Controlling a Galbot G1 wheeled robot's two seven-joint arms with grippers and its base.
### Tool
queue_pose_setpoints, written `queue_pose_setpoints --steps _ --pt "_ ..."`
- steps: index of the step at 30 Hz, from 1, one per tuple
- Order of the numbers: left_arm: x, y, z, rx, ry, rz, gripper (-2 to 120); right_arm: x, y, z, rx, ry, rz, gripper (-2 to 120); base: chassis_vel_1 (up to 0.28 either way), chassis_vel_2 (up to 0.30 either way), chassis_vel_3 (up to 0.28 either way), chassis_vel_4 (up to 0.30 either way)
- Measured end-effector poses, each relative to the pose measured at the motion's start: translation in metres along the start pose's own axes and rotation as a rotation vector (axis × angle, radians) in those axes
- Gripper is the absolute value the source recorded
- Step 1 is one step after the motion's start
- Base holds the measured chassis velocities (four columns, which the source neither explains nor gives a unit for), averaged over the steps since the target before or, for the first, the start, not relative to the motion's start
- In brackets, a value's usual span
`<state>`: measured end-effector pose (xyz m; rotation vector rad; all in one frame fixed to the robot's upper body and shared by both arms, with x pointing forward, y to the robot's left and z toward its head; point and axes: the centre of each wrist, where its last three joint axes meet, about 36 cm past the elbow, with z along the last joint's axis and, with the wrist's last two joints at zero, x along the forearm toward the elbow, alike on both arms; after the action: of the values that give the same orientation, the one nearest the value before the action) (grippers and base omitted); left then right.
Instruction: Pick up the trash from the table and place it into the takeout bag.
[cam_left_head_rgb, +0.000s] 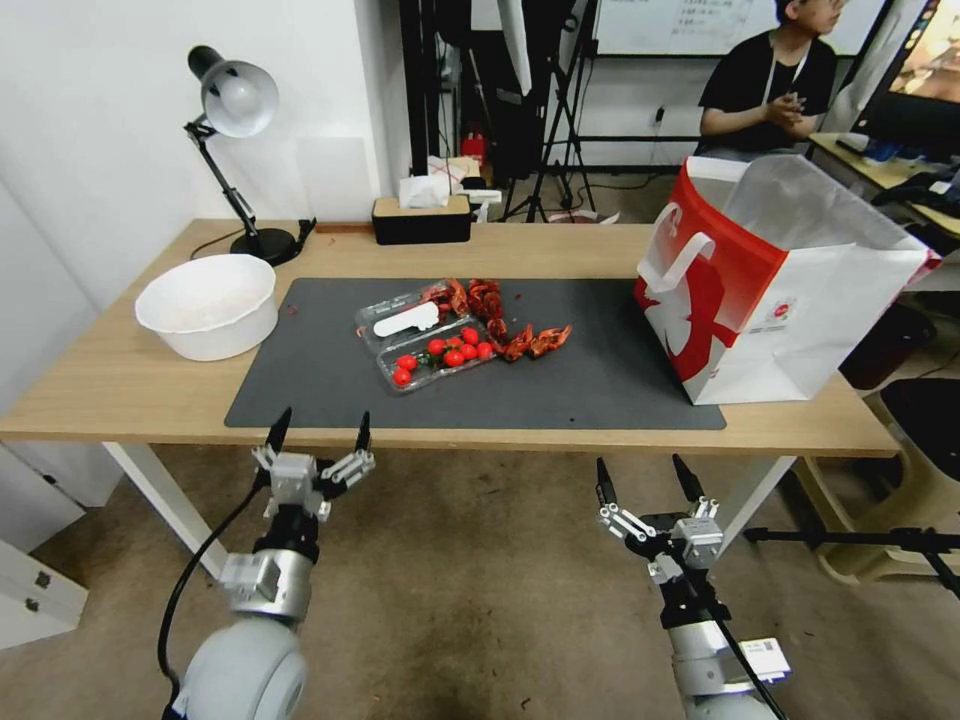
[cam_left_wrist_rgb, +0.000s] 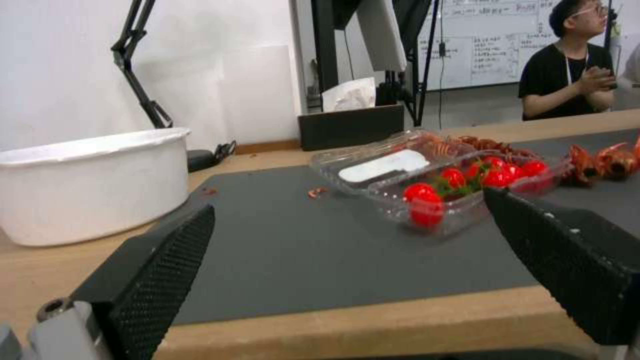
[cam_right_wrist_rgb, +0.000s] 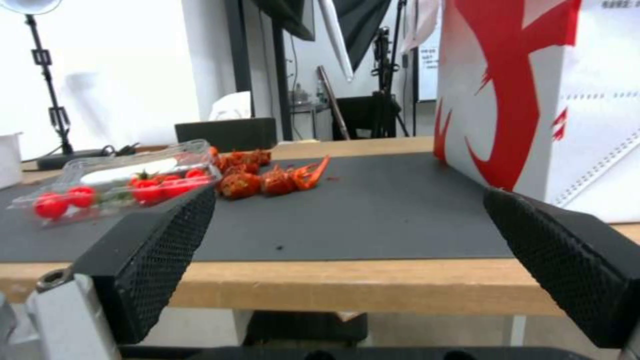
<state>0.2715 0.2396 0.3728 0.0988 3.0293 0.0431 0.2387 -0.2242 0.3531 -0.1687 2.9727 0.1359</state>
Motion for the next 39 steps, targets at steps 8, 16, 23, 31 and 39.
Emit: queue_pose_setpoints --steps 8,16,23,31,39 --pt "0.014 0.004 0.021 -0.004 -0.019 0.008 100 -0.003 -0.002 0.007 -0.025 0.026 0.015 100 0.000 0.000 0.000 0.000" --pt "0.017 -0.002 0.029 0.017 -0.009 0.008 100 -0.001 0.002 0.010 -0.052 0.042 0.025 100 0.000 0.000 0.000 0.000" --pt "0.016 -0.002 0.029 0.017 -0.010 0.004 100 0.000 0.002 0.008 -0.052 0.035 0.022 100 0.000 0.000 0.000 0.000" --pt "0.016 -0.001 0.029 0.016 -0.008 0.003 100 0.000 0.002 0.008 -0.051 0.034 0.022 100 0.000 0.000 0.000 0.000" --pt "0.016 -0.001 0.029 0.016 -0.008 0.003 100 -0.001 0.002 0.008 -0.050 0.032 0.022 100 0.000 0.000 0.000 0.000"
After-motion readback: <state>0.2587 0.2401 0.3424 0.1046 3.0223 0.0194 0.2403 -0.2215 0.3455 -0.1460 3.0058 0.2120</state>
